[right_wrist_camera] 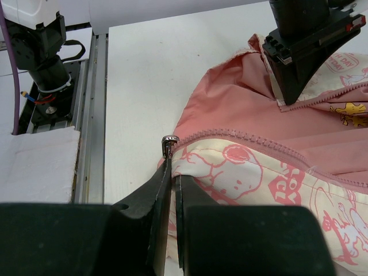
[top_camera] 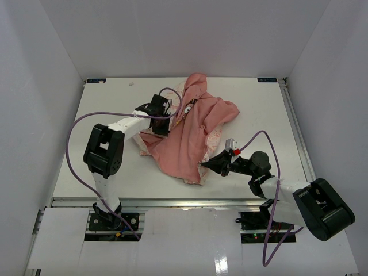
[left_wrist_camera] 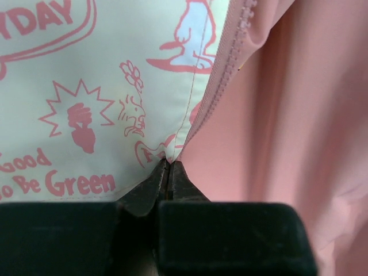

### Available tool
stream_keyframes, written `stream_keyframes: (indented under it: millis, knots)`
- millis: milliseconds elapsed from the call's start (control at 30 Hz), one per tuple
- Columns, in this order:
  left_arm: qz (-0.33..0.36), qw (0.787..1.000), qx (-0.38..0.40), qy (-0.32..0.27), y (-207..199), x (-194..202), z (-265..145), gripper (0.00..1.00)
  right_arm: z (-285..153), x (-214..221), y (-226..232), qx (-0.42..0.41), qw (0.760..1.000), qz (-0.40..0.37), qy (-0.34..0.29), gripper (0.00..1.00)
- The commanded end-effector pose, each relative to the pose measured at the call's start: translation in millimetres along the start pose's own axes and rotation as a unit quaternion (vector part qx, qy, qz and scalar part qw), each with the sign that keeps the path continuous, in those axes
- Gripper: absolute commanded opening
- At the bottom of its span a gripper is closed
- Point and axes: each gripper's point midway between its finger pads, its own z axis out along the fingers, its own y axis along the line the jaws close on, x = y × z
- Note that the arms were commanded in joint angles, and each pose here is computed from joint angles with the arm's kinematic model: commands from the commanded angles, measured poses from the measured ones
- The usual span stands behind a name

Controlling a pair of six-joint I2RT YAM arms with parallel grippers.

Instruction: Zip up the jacket

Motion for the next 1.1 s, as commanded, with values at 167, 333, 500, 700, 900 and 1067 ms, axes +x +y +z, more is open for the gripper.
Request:
stream_keyframes:
  millis: [167, 333, 500, 700, 900, 1067]
  knots:
    - [-0.001, 0.998, 0.003, -0.057, -5.2, -24.1, -37.7, 0.0, 1.5, -10.9, -2.4, -0.001, 0.999, -0.029, -0.015, 0.08]
    - [-0.003, 0.998, -0.005, -0.06, -2.5, -26.5, -38.8, 0.23, 2.0, -10.7, -3.1, -0.001, 0.999, -0.029, -0.015, 0.08]
    - [-0.005, 0.998, -0.003, -0.064, -3.2, -27.9, -41.7, 0.0, 1.7, -10.0, -2.9, -0.001, 1.0, -0.028, -0.014, 0.08]
    - [-0.002, 0.998, 0.002, -0.063, -5.1, -26.9, -42.1, 0.0, 1.3, -9.9, -2.9, 0.0, 0.999, -0.029, -0.014, 0.08]
    - [0.021, 0.991, 0.083, -0.102, -33.2, -38.6, -61.5, 0.0, 3.1, -9.6, -4.1, 0.001, 1.0, -0.016, -0.014, 0.08]
    - [0.048, 0.963, 0.2, -0.174, -71.4, -46.1, -93.7, 0.0, 8.3, -13.2, -5.2, -0.006, 1.0, 0.008, -0.015, 0.08]
